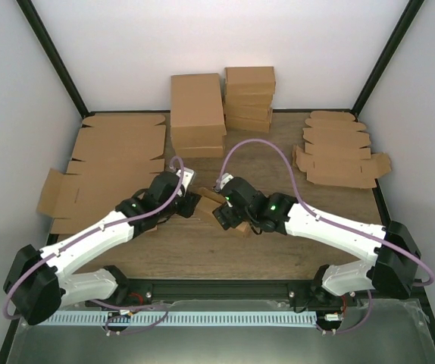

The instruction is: Fold the paper box

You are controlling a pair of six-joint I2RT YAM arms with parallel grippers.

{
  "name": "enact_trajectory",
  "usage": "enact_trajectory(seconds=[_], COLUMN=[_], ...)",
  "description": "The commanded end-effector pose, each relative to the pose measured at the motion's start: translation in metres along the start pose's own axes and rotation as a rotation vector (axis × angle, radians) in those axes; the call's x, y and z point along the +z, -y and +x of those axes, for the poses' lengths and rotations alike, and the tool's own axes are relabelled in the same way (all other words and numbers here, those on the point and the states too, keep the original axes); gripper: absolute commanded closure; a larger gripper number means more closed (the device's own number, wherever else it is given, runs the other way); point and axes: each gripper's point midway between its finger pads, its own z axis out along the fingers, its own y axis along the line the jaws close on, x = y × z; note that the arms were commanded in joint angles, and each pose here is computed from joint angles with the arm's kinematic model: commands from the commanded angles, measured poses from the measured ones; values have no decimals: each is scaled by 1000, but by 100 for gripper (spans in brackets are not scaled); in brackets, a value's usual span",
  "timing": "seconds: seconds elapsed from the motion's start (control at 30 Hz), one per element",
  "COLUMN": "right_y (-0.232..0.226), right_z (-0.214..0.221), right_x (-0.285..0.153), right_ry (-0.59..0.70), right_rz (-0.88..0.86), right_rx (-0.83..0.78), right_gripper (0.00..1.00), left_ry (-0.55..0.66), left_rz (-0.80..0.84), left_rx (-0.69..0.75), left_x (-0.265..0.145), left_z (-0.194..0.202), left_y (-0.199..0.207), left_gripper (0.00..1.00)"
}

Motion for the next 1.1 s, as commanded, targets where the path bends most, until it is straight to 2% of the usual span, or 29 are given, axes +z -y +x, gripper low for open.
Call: enact_trajectory(seconds=[0.0,0.13,0.27,0.5,0.77,1.07], right_y=[1,4,18,17,19,23], right_z=[-3,11,16,21,36,51], right_x=[-2,14,24,29,40,46], right_ry=[4,-69,-97,-98,-158,-206], right_rz=[6,36,66,-7,2,17], right_rx=[-21,-35,33,63,49,42], right_gripper=[7,9,16,22,28,29], left_ry=[34,35,39,14,0,15], left_rz=[35,43,27,1,-15,-16], left_rx=[52,82,108,125,133,140], left_x=[6,7,9,20,29,32], left_z=[-10,-11,-13,-9,-12,-19], left_y=[7,9,6,3,2,3], left_gripper=[56,62,66,67,67,72])
